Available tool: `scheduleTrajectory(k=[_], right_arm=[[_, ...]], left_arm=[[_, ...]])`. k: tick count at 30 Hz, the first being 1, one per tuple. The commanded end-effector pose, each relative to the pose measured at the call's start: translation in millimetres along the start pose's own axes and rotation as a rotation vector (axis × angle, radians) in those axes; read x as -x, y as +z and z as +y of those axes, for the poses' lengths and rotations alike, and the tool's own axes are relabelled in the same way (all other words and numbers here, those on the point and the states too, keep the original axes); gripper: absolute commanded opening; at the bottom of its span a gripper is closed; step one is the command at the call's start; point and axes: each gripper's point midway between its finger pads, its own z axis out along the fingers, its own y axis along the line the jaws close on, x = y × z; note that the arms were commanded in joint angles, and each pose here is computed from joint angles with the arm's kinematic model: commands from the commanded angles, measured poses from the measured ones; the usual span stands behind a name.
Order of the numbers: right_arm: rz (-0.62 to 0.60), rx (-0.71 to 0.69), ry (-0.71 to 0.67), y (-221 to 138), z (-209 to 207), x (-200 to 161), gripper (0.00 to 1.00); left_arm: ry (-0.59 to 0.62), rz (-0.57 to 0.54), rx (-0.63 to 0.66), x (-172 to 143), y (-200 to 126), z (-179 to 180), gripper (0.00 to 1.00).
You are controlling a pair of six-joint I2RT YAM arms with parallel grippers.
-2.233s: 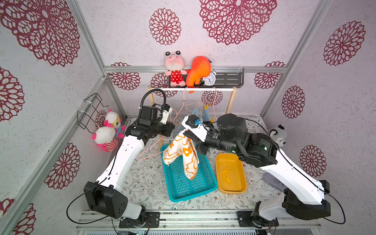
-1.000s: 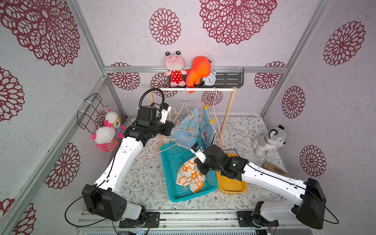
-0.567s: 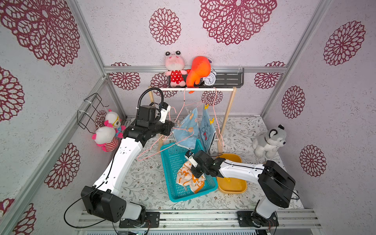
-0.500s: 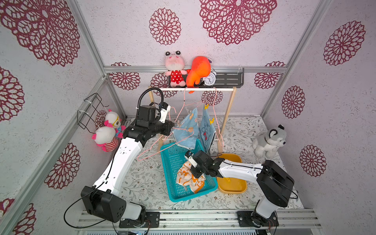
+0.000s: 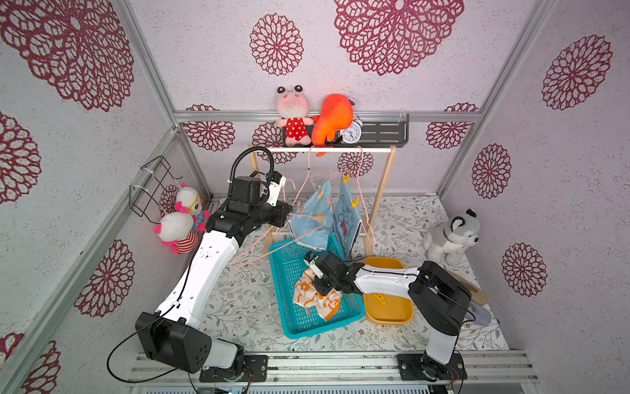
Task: Remove the clothespins securing towels to the hanger
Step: Place the towel in the basket.
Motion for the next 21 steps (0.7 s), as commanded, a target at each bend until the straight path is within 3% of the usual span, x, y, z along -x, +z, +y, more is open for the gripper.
scheduleTrajectory(k=[1, 9, 21], right_arm=[[0.016, -0.065, 0.017, -3, -12, -1, 0.25], [-0.106, -0.063, 0.008, -52, -10, 30, 0.47], [-0.259, -0.092, -0.003, -130, -19, 52, 0.53]], left_arm=[[0.01, -0.042, -0.01, 10, -9, -3, 0.0], [0.015, -0.043, -0.016, 10, -11, -5, 0.0], [0.046, -0.066, -0.077, 23, -33, -29, 0.0]])
